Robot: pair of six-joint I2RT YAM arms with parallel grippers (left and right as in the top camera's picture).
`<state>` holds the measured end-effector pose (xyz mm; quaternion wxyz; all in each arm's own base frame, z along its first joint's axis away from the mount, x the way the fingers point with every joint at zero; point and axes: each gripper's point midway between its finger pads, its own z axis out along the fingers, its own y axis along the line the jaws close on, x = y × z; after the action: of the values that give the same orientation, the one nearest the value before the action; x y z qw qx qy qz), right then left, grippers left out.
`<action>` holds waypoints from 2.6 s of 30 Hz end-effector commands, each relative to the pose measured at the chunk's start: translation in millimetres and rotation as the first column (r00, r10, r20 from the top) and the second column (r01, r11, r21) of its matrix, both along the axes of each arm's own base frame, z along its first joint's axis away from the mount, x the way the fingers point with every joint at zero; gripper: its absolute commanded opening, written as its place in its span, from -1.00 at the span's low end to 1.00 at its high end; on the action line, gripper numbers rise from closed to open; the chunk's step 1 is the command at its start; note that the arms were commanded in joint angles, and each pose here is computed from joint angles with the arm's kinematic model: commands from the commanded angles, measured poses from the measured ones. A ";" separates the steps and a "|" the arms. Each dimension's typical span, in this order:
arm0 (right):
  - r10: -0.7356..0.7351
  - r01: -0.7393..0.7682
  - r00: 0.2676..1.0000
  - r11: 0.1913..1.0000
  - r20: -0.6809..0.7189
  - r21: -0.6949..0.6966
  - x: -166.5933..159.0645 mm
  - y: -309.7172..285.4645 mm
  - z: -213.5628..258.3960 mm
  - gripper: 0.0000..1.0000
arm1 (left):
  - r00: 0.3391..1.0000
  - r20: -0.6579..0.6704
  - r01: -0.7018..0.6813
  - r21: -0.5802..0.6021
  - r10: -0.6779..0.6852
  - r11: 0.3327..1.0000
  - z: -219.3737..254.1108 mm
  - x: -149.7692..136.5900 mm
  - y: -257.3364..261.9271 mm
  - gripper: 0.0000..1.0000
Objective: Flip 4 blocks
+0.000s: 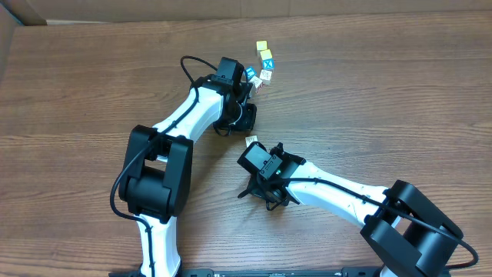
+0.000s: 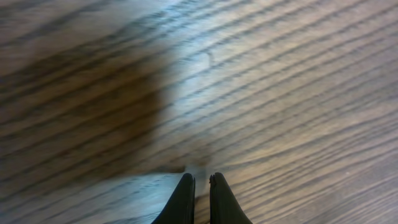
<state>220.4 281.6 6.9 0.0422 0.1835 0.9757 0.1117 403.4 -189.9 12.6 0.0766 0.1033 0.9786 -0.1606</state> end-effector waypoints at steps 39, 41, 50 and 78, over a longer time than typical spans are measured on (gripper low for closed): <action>-0.024 0.020 0.997 0.999 0.080 0.040 17.3 10.3 3.2 -0.91 | 0.998 -0.019 0.058 0.002 -0.058 0.998 -2.6 -8.4 -6.7 -0.92; -0.022 0.018 0.997 0.999 0.079 0.050 17.4 12.5 3.8 -0.90 | 0.998 -0.015 0.065 0.002 -0.065 0.998 -2.5 -8.6 -8.5 -0.92; -0.021 0.016 0.997 0.998 0.079 0.057 17.5 13.9 4.2 -0.90 | 0.996 0.004 0.088 0.002 -0.088 0.996 -1.8 -9.2 -19.1 -0.92; 0.164 -0.175 0.956 0.984 0.242 0.025 30.7 -4.3 77.0 -0.86 | 0.976 0.143 -0.176 0.078 0.164 0.981 48.2 55.5 20.3 -0.92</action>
<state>228.3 279.8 48.0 0.0816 0.1273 0.9781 0.1428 432.0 -196.3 43.9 0.1205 0.0957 0.9782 -0.1396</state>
